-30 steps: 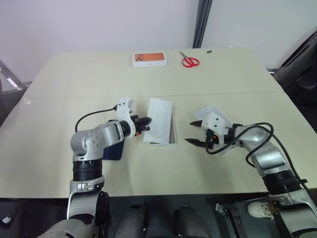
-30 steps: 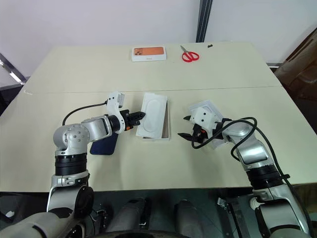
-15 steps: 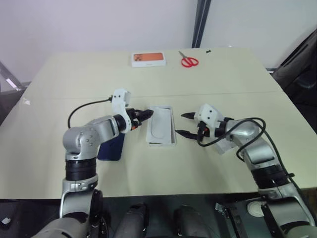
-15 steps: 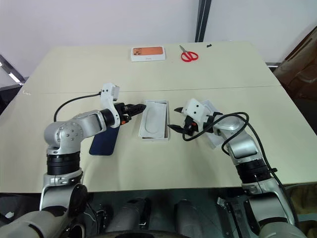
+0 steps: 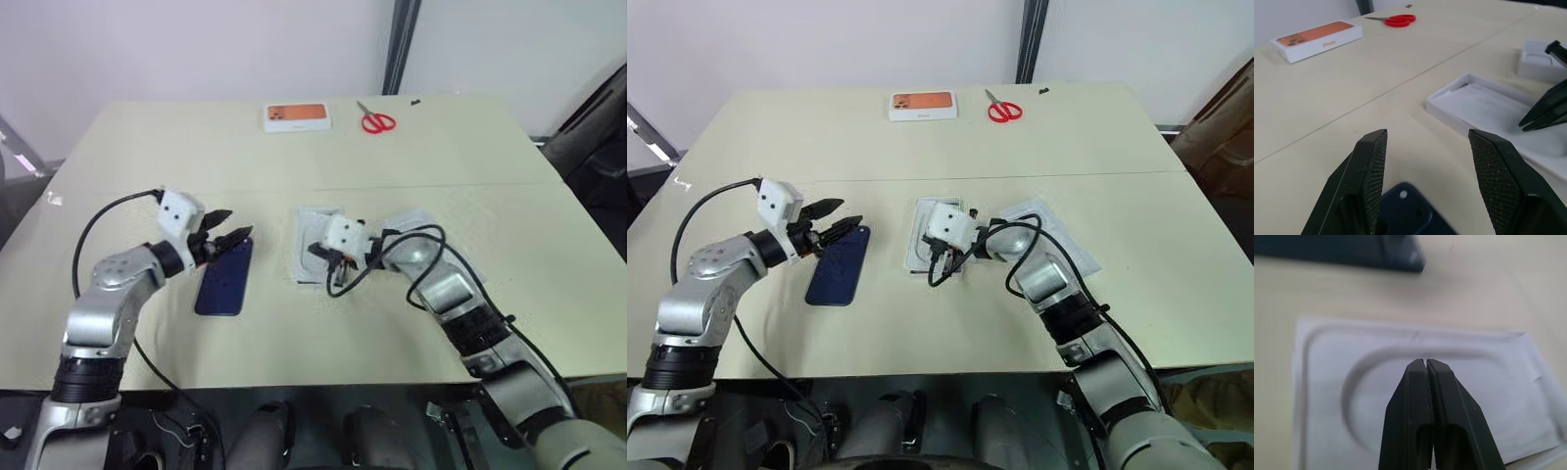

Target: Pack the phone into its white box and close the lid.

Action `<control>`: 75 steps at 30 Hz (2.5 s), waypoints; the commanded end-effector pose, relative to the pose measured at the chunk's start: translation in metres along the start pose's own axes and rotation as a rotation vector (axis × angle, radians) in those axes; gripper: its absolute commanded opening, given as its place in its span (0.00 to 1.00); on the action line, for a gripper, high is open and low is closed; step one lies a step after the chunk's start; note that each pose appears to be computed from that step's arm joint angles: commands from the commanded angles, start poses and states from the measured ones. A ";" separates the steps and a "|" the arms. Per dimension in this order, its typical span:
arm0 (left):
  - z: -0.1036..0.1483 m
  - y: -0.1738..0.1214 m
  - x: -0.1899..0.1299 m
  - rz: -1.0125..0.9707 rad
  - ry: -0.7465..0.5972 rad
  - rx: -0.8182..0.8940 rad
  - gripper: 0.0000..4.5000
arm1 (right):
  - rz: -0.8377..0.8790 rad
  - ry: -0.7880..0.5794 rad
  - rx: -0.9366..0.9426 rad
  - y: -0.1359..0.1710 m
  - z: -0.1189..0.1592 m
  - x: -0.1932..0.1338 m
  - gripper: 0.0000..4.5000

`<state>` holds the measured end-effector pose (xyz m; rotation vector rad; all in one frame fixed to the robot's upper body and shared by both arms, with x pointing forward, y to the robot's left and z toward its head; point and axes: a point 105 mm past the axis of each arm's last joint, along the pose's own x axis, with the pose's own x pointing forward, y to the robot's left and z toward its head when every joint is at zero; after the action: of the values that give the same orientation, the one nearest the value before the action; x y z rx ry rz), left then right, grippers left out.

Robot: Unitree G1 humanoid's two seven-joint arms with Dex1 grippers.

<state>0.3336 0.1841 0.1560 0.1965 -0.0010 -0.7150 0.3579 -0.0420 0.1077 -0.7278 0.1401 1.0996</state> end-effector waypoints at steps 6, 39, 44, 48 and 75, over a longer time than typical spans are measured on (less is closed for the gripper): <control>0.006 -0.007 -0.009 -0.042 -0.049 0.014 0.62 | 0.093 0.115 -0.157 0.001 -0.007 -0.001 0.02; -0.045 0.058 -0.082 0.053 0.287 -0.469 0.62 | -0.011 -0.195 -0.108 0.013 0.079 0.039 0.02; -0.058 0.054 -0.082 -0.011 0.360 -0.536 0.62 | 0.029 -0.101 -0.198 0.028 0.078 0.064 0.02; -0.076 0.032 -0.078 -0.093 0.440 -0.625 0.62 | 0.104 -0.060 -0.176 0.042 0.075 0.075 0.02; -0.079 -0.037 -0.018 -0.306 0.450 -0.900 0.62 | 0.200 0.087 -0.102 0.054 0.054 0.081 0.02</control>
<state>0.3139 0.2231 0.0867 -0.4037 0.7051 -0.7501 0.3425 0.0569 0.0890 -0.8645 0.2504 1.2449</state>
